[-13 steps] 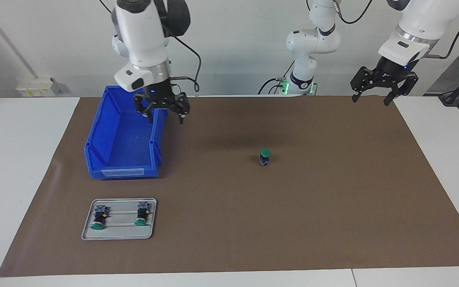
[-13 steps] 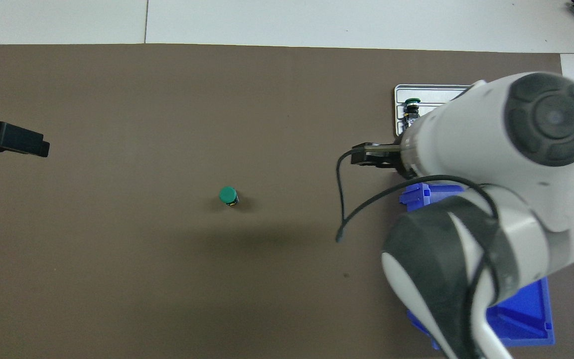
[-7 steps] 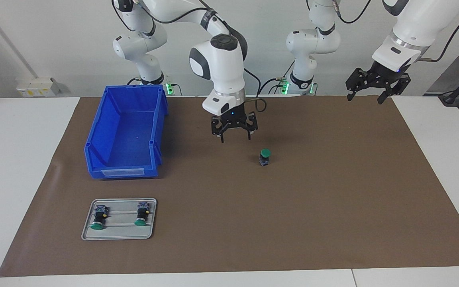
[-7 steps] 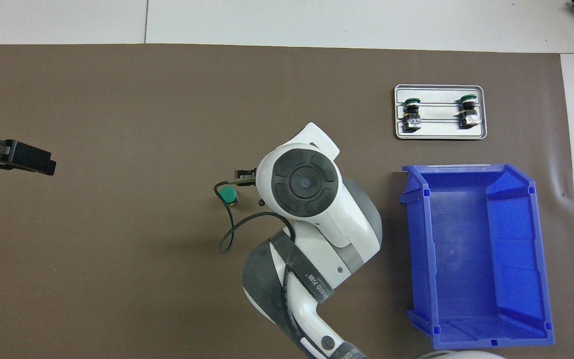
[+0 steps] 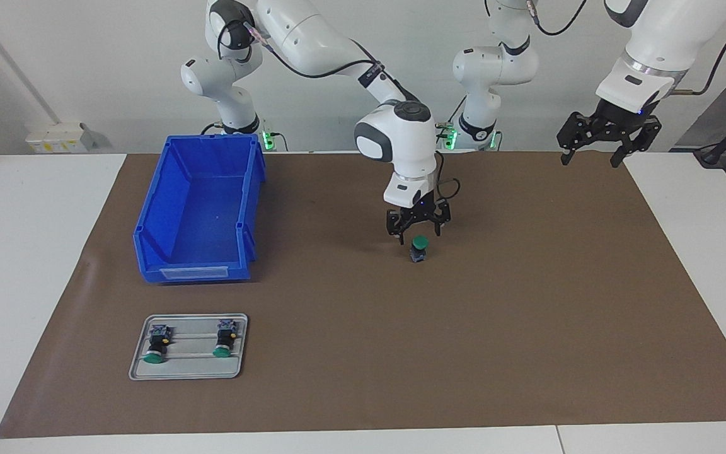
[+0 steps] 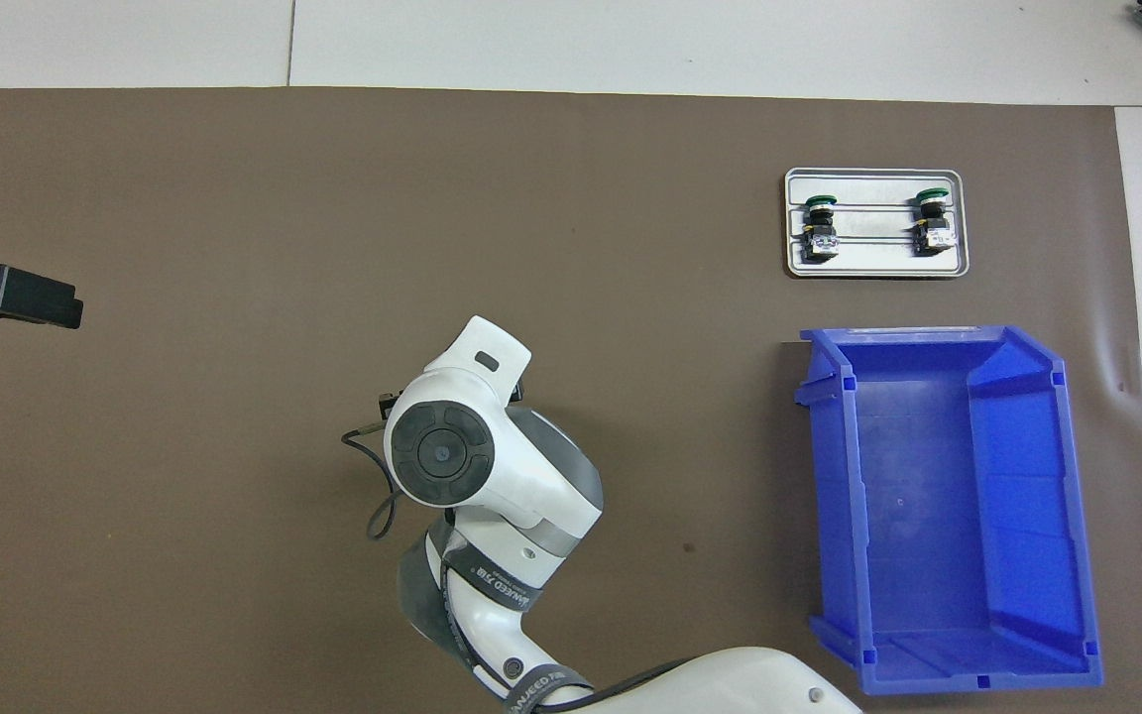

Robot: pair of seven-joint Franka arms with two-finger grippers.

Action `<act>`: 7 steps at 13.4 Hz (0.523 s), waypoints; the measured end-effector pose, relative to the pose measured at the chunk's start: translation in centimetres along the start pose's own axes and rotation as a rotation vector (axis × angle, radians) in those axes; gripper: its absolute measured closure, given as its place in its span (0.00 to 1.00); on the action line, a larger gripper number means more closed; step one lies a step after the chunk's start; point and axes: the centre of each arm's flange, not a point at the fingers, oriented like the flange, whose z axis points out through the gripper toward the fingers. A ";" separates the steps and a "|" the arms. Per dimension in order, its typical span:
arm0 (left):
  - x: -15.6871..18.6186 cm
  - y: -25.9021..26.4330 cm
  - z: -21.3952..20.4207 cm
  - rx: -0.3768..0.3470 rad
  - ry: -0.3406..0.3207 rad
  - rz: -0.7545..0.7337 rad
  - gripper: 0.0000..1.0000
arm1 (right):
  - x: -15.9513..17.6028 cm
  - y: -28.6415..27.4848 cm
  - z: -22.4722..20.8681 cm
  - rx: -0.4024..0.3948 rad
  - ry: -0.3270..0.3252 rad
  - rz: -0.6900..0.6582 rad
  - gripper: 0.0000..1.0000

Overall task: Place and press button with both arms
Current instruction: 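Lift the button with the right gripper and carry it toward the bin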

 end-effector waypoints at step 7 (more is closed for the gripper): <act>-0.1 -0.5 0.1 -0.008 -0.002 -0.014 0.00 | 0.2 0.5 1.2 -0.032 0.027 -0.036 0.14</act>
